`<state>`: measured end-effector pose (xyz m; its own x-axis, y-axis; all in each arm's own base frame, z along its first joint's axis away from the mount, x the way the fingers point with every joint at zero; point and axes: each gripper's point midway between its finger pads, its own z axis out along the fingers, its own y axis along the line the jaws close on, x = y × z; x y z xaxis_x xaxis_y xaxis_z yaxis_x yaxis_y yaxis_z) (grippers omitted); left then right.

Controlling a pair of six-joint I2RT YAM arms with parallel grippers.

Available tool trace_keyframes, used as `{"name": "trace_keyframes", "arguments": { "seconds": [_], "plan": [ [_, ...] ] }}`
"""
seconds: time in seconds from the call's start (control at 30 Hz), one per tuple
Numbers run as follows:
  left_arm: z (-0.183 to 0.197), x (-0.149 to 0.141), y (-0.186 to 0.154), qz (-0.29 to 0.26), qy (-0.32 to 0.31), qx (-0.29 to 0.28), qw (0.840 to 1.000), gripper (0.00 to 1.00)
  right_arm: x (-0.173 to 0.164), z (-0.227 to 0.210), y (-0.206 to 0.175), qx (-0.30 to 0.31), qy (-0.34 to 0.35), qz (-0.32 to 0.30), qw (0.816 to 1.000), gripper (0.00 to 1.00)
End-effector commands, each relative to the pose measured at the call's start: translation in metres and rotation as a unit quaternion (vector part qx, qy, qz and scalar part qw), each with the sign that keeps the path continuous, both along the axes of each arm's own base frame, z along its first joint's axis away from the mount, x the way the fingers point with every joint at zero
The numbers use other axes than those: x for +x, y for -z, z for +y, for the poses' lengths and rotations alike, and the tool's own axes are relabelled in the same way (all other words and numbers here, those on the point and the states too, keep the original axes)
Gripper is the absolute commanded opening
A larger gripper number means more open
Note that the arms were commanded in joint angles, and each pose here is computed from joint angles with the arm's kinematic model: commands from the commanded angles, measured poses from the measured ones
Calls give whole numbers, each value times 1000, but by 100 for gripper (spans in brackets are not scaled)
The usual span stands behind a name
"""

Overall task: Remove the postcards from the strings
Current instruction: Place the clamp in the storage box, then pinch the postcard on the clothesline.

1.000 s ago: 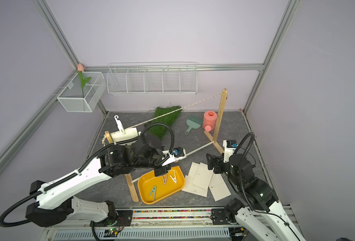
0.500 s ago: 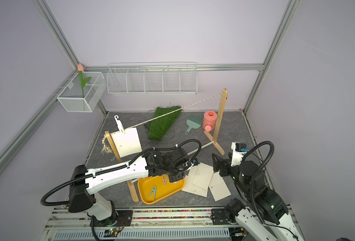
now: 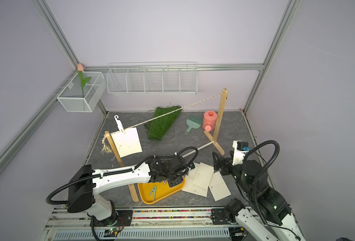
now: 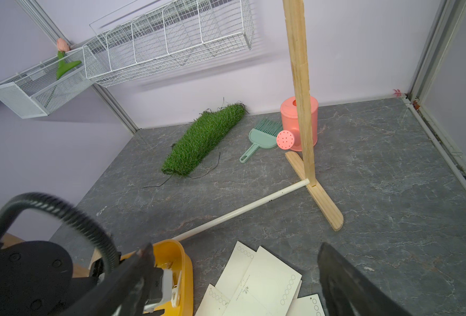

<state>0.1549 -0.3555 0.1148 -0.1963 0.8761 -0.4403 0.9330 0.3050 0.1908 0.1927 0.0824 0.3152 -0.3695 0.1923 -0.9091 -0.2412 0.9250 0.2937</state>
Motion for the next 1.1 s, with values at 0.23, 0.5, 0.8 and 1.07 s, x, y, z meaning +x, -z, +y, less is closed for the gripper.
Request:
{"name": "trace_keyframes", "arguments": {
  "seconds": [0.23, 0.5, 0.8, 1.07],
  "plan": [
    [14, 5, -91, -73, -23, -147, 986, 82, 8, 30, -22, 8, -64, -23, 998, 97],
    [50, -27, -230, -107, 44, -283, 952, 99, 19, 97, -26, 5, -218, -55, 974, 96],
    [109, -40, -371, -197, 57, -353, 913, 99, 8, 159, -65, 63, -382, -120, 914, 95],
    [197, -9, -438, -343, -75, -349, 869, 93, -4, 219, -75, 111, -508, -151, 841, 98]
  ]
}}
